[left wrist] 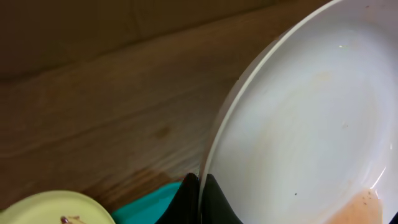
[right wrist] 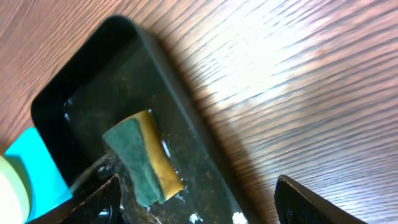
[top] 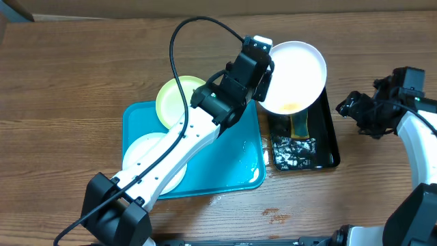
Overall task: Clean dirty plates on tray and stack at the side
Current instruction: 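Lift the white plate off the teal tray with the left gripper, then carry the white plate left and set it on the table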
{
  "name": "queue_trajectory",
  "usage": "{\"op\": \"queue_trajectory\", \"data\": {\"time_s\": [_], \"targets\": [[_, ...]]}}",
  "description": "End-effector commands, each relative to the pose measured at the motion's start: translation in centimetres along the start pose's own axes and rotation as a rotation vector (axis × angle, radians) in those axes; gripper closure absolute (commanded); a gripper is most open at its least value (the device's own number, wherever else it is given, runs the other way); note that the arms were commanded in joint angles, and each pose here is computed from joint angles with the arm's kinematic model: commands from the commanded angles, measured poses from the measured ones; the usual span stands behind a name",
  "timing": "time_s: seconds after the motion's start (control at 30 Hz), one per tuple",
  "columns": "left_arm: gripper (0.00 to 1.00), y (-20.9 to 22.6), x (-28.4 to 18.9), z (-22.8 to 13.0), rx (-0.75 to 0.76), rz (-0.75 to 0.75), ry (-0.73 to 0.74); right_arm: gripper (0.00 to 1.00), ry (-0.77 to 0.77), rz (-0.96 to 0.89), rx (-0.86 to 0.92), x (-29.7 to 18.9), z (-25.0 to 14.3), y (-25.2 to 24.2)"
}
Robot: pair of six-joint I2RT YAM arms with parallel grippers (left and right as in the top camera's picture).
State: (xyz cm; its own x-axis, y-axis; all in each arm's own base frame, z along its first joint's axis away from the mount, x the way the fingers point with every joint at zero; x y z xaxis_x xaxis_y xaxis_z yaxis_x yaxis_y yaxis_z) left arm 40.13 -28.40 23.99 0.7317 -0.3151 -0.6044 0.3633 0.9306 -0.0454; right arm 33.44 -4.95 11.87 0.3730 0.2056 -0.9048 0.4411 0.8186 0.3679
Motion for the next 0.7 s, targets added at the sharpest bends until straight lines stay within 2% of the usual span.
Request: {"op": "queue_trajectory", "data": {"time_s": [0.0, 0.4, 0.67], "targets": [[0.96, -0.2, -0.6, 1.8, 0.135, 0.1, -0.078, 0.2, -0.038, 0.017, 0.035, -0.9, 1.4, -0.6], [0.96, -3.9, -4.1, 3.9, 0.394, 0.347, -0.239, 0.2, -0.055, 0.031, 0.035, -1.0, 1.8, -0.6], [0.96, -3.1, -5.3, 4.1, 0.408, 0.474, -0.249, 0.2, -0.07, 0.035, 0.03, -1.0, 2.2, -0.5]]}}
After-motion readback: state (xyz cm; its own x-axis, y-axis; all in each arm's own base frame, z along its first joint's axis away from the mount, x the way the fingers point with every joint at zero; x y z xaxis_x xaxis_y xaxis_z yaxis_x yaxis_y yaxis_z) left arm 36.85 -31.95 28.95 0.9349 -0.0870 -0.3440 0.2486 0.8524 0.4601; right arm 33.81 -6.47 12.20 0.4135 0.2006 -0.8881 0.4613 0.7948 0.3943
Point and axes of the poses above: each gripper's point midway between its finger pads, its own x axis out along the fingers, its own y axis along the line the jaws close on, z = x × y, the point moved 2 cm from there along -x, back along the fingers
